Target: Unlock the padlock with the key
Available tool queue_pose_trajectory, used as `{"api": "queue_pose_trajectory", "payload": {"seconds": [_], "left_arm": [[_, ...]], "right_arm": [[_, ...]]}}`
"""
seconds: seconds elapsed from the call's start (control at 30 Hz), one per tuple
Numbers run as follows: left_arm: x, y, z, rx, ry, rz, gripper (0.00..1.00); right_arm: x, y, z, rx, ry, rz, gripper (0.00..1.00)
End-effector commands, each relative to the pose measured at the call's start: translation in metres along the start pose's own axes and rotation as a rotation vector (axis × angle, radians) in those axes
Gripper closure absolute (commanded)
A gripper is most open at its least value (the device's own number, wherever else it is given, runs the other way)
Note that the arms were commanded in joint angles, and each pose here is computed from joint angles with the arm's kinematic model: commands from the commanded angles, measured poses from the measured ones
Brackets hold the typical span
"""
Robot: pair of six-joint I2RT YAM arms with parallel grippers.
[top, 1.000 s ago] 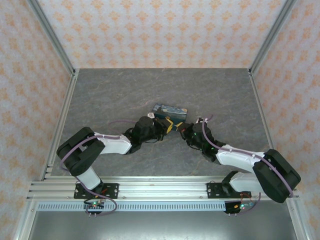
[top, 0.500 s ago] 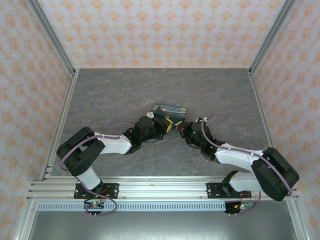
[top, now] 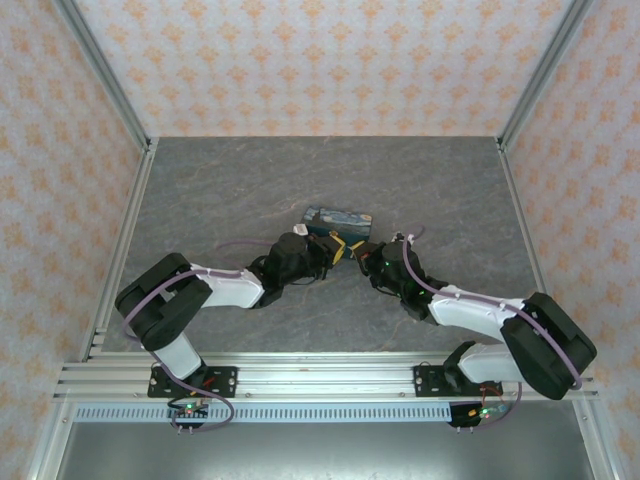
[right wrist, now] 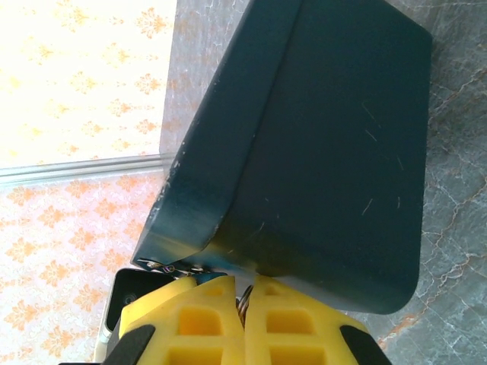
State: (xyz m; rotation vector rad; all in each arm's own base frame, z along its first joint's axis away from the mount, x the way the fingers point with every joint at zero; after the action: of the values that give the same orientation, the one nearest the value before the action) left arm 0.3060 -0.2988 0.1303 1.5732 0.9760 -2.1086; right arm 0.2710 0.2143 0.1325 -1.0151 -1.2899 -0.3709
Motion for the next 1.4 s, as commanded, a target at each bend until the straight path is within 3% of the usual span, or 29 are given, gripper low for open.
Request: {"api": "queue_pose_trajectory", "payload": {"seconds": [0.0,0.37,0.77,1.37], "left_arm": [[-0.010,0.005,0.019,0.067,0.039,0.038,1.00],[-0.004,0.006,0.016,0.050,0.044,0.022,1.00],[-0.001,0.007,0.014,0.038,0.050,0.009,1.00],[-0.028,-0.004,0.022,0.079,0.046,0.146,1.00]], "right_arm": [[0.038,0.000,0.006,0.032,0.029,-0.122,1.00],[0.046,-0.006,0.012,0.060,0.055,-0.156,1.00],[0.025,-0.013,0.010,0.043,0.038,-0.110,1.00],[-0.004,0.007,-0.006,0.003,0.020,-0.073,1.00]]}}
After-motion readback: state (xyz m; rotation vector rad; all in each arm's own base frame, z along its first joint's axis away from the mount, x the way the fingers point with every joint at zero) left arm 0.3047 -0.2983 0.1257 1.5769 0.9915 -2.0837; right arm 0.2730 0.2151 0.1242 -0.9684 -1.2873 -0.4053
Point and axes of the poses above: each hand's point on the last joint's axis, 136 mm out from that joint toward the fingers, its own y axis out along the fingers, its own x axis along the line the jaws close on, z = x × y, the point moved 3 cm from there along -y, back along the fingers
